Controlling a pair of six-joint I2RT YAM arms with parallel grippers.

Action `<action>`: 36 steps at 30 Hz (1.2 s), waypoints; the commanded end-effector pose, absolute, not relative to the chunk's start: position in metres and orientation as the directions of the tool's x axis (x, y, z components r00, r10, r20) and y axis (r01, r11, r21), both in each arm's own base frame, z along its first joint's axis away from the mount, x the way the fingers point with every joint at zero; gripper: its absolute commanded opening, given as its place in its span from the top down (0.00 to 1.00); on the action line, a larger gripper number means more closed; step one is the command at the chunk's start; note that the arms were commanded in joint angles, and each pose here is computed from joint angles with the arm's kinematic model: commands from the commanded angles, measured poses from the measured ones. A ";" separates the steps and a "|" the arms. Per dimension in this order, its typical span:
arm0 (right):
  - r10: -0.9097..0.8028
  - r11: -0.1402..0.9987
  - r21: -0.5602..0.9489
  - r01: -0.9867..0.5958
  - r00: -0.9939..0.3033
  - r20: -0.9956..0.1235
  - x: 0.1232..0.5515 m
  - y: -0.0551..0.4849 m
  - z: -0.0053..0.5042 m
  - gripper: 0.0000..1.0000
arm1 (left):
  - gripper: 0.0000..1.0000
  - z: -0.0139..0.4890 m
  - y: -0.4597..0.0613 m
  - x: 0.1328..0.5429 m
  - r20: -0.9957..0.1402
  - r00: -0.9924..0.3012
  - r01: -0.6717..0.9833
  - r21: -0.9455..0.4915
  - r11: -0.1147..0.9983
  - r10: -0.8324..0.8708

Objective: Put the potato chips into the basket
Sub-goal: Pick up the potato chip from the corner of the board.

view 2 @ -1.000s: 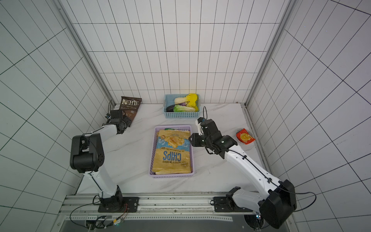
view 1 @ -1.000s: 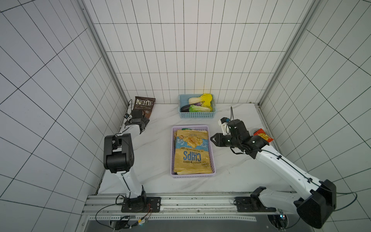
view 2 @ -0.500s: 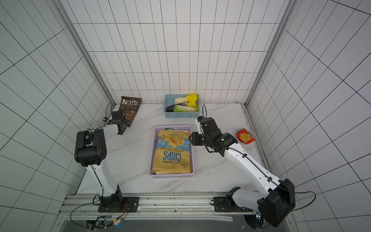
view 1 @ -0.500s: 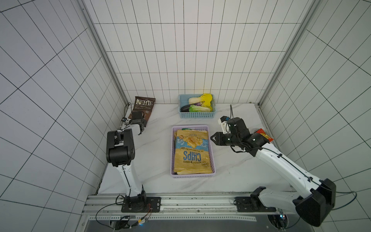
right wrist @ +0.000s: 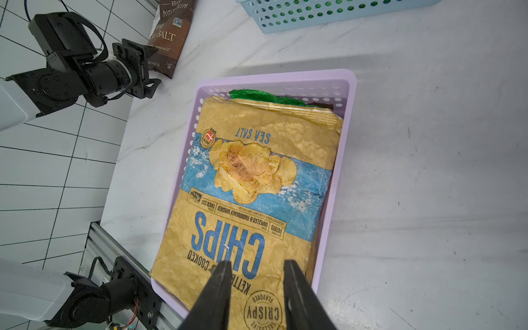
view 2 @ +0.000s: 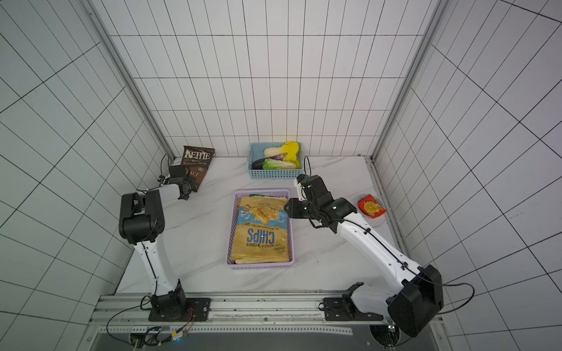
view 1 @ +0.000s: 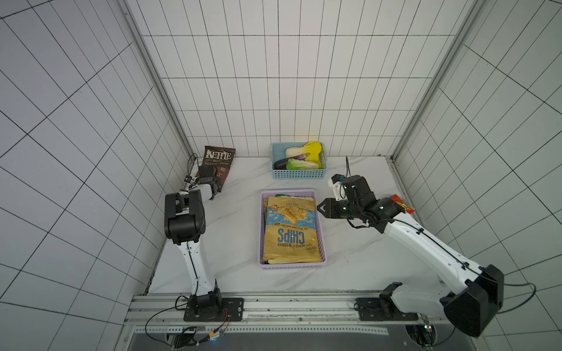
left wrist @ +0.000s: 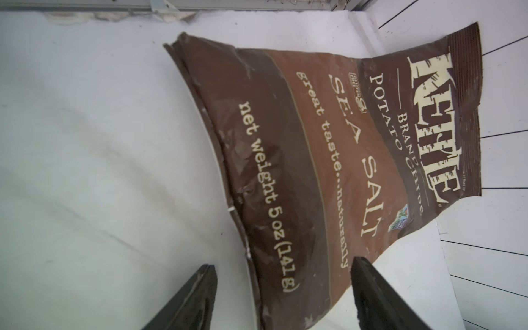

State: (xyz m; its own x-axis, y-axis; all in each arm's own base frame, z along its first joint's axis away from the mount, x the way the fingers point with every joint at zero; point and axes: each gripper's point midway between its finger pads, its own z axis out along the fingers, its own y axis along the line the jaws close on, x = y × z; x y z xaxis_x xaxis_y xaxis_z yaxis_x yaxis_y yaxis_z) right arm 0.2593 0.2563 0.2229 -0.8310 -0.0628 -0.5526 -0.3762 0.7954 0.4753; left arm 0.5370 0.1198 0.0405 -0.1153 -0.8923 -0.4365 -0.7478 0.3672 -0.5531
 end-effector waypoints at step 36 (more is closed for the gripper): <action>-0.010 0.798 0.489 -0.352 -0.819 -0.574 0.257 0.245 0.229 0.66 | 0.63 0.014 0.107 0.550 -0.330 -0.181 -0.711 -0.607 0.355 -0.926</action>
